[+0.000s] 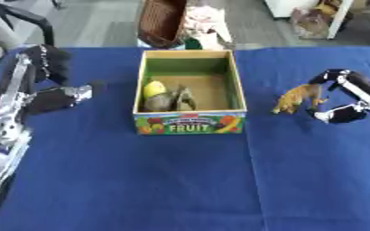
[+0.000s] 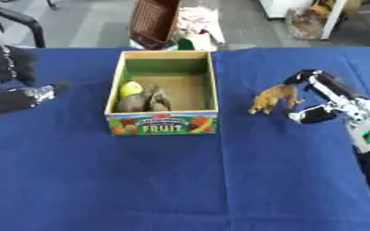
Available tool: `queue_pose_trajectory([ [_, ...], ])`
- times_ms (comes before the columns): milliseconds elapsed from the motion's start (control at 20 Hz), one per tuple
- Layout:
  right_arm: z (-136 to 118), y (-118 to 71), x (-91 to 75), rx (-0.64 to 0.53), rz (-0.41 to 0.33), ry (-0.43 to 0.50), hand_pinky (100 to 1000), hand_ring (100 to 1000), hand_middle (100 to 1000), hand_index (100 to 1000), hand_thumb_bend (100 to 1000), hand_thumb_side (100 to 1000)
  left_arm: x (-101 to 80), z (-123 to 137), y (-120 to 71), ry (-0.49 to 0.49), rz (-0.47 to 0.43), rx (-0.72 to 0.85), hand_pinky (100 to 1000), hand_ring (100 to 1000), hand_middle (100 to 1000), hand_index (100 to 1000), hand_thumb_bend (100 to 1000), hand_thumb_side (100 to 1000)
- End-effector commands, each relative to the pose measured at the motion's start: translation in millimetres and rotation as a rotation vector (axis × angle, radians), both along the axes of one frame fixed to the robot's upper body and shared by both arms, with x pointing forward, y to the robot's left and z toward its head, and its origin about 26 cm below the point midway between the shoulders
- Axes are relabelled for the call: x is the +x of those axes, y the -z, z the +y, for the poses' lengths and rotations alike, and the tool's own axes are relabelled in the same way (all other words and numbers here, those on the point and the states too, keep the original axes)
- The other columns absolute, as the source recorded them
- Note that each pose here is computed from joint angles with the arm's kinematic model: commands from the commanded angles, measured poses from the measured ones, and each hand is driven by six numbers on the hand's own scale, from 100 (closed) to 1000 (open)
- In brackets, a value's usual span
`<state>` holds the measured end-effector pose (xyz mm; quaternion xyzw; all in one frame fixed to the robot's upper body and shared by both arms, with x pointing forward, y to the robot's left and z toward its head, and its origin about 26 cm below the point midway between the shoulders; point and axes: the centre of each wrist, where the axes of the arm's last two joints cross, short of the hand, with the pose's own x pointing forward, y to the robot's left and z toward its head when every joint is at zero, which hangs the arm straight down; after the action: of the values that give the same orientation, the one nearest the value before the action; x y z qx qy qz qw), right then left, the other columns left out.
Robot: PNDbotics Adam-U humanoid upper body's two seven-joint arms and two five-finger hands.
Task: Pick up objects on the table and place them in the box.
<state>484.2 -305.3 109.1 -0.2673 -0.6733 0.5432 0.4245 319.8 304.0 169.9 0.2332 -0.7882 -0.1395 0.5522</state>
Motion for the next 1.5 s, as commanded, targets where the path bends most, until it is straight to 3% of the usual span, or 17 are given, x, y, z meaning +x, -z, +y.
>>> queue_pose_trajectory([
  [50,0.2,-9.4,4.1,-0.022,-0.039,0.012,693,813,724,791,411,100,-1.4,1.6,-9.8,0.002,-0.031,0.01,461,452,446,600,824,175],
  [700,6.0,-3.9,5.2,-0.033,-0.06,0.024,694,808,720,790,406,100,-1.5,0.7,-8.4,0.005,-0.025,0.008,461,452,446,600,824,175],
  [1000,5.4,-2.5,5.0,-0.046,-0.045,0.025,661,762,679,751,397,100,-1.6,0.8,-7.5,0.005,-0.021,0.008,460,452,446,600,824,176],
  [1200,5.6,-2.2,4.9,-0.062,-0.028,0.017,478,607,534,634,366,100,-1.6,0.7,-6.7,0.006,-0.018,0.007,460,452,445,600,824,178],
  [1500,6.8,-6.4,5.4,-0.073,-0.028,0.005,231,452,385,486,353,100,-1.6,0.8,-5.9,0.005,-0.015,0.006,459,453,445,600,825,181],
])
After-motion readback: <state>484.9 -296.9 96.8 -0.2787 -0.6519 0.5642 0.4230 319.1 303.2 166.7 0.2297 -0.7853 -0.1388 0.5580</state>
